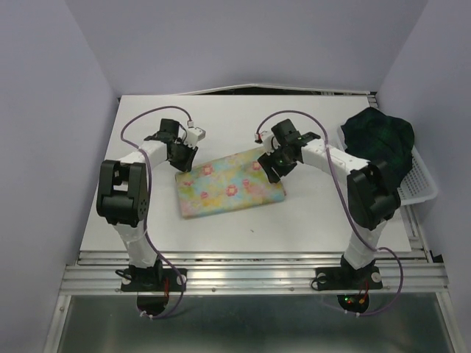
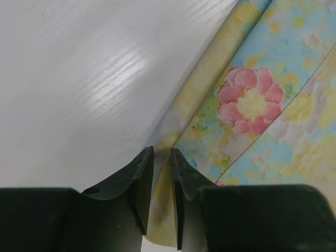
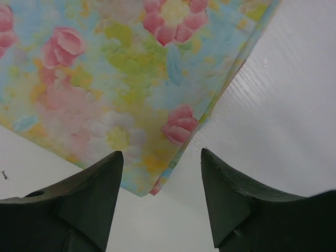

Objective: Fold and stack the skirts
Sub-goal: Fold the skirt

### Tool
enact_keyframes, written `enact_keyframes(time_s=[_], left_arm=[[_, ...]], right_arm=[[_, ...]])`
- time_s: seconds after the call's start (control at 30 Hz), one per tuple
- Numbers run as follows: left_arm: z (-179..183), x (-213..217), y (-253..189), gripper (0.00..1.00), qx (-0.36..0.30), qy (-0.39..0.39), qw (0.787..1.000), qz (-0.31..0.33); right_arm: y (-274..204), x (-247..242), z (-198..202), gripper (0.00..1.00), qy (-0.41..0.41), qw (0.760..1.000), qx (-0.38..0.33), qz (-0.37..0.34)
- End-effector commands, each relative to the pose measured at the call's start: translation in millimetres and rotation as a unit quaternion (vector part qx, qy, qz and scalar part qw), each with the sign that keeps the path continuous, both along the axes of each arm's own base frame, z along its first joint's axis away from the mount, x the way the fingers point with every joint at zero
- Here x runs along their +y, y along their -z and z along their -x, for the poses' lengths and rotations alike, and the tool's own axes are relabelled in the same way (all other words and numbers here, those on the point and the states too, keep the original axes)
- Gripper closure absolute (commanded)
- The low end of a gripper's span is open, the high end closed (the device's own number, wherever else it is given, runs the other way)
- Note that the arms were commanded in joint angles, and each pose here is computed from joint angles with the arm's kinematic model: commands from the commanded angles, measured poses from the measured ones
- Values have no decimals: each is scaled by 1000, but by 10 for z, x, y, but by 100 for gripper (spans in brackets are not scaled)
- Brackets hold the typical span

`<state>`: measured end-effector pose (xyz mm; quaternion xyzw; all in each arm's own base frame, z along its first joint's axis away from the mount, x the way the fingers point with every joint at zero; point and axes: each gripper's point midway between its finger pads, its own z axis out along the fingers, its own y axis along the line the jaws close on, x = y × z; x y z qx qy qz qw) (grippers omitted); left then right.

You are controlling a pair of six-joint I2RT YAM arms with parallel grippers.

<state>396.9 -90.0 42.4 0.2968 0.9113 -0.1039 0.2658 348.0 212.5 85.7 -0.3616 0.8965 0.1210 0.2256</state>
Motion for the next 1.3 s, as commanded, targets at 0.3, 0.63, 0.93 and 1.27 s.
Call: enact_keyframes(time_s=[0.3, 0.63, 0.93, 1.27], left_arm=[[348, 161, 177, 87, 62, -33, 997, 0], [609, 71, -692, 53, -82, 19, 996, 41], [819, -28, -1395, 36, -292, 201, 935, -21], [679, -359, -713, 43, -20, 75, 991, 113]], right_arm=[[604, -231, -1123, 44, 23, 993, -69, 95], [141, -15, -2282, 27, 35, 977, -203, 55], [-1201, 705, -1407, 20, -19, 972, -163, -169], [-989, 750, -464, 25, 8, 974, -19, -228]])
